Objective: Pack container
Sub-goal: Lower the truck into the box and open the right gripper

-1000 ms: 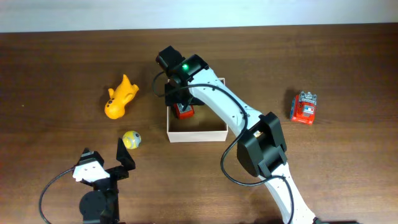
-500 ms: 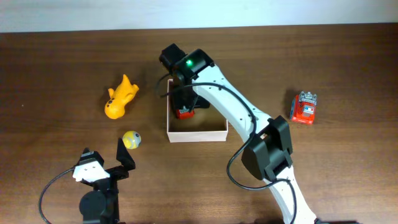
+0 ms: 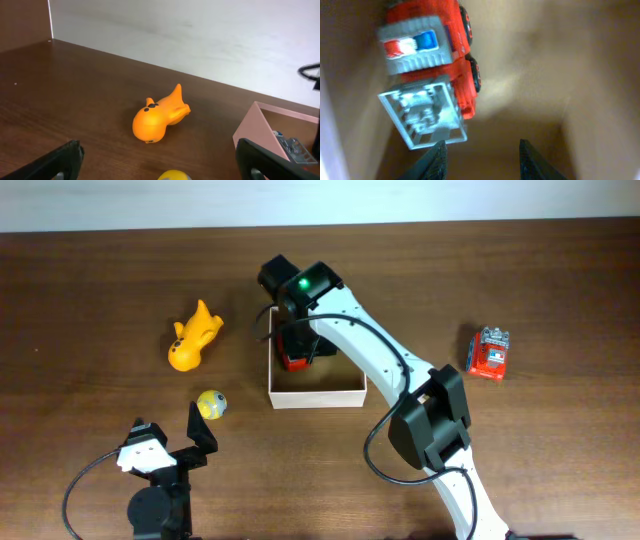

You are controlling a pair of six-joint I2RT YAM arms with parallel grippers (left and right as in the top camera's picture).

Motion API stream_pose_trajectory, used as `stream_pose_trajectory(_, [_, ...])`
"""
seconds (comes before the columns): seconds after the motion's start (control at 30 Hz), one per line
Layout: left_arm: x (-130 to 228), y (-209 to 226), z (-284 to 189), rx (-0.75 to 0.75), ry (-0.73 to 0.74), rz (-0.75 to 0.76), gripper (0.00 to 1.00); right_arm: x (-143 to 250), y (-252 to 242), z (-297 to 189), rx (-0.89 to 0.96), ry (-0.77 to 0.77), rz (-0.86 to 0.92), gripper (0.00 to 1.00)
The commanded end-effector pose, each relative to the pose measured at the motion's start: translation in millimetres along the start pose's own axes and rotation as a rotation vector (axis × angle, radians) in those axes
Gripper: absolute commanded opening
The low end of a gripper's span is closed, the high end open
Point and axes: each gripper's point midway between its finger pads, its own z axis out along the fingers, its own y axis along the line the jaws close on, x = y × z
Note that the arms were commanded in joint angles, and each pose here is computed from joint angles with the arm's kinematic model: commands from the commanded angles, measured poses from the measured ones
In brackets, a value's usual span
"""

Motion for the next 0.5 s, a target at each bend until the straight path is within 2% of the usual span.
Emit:
stream_pose_trajectory(0.0, [1, 0, 0, 0.003, -0.001, 0.019, 0.99, 7, -8, 13, 0.033, 0.018, -0.008, 0.41])
stream_pose_trajectory(0.2, [1, 0, 0, 0.003, -0.001, 0.019, 0.99, 24, -16, 28, 0.068, 0.087, -0.012, 0.41])
stream_pose_trajectory(0.47, [1, 0, 0, 0.003, -0.001, 0.019, 0.99, 18, -12, 29, 0.05, 0.062, -0.012, 0.42])
